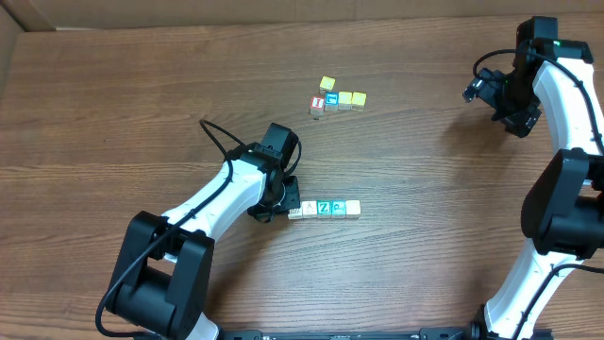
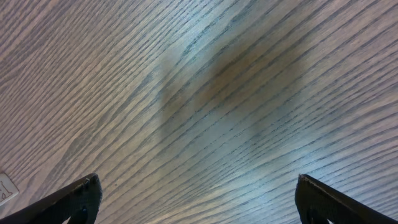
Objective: Flip 5 blocks
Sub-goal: 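Set the white block down beside the M block and open the left gripper, then raise the left gripper away from the row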
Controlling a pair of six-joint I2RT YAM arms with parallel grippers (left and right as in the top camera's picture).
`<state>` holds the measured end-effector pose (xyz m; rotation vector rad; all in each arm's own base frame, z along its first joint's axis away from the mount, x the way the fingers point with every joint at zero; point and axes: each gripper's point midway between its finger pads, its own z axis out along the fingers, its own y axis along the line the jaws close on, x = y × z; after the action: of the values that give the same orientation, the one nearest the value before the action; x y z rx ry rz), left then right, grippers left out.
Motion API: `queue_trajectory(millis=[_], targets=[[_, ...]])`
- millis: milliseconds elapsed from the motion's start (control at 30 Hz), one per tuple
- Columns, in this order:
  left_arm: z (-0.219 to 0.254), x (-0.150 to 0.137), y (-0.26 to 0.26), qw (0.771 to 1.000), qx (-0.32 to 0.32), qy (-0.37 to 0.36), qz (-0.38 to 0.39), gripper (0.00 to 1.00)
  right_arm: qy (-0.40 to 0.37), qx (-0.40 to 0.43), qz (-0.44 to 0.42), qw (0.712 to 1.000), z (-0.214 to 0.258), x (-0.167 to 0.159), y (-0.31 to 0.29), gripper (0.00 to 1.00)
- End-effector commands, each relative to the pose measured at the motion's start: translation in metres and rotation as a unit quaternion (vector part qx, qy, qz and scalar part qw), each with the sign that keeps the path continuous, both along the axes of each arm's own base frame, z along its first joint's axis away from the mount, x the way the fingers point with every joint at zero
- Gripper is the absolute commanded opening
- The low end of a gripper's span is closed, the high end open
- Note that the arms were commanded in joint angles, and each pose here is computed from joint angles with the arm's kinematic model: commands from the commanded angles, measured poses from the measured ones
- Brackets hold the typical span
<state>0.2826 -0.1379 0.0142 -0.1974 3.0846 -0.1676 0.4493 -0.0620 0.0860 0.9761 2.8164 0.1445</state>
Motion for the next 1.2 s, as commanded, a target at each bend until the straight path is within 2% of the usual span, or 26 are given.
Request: queue_trajectory(millis=[0,700,1000,1167], targets=[[0.002,0.001,-0.002,1.0,-0.001,-0.009,-0.01,0.04,-0.022,-0.005,0.003,1.0,0.016,0.006,-0.002,1.0],[0.005,0.006,0.001,1.0,0.004,-0.018,-0.023,0.04,-0.022,-0.005,0.003,1.0,0.016,0.006,-0.002,1.0],[0.043,0.035,0.03,0.999,0.018,-0.026,0.021,0.04,-0.022,-0.005,0.003,1.0,0.016,0.006,-0.002,1.0],[0.049,0.043,0.037,0.999,0.014,-0.033,0.033,0.04,-0.022,-0.005,0.003,1.0,0.016,0.006,-0.002,1.0]])
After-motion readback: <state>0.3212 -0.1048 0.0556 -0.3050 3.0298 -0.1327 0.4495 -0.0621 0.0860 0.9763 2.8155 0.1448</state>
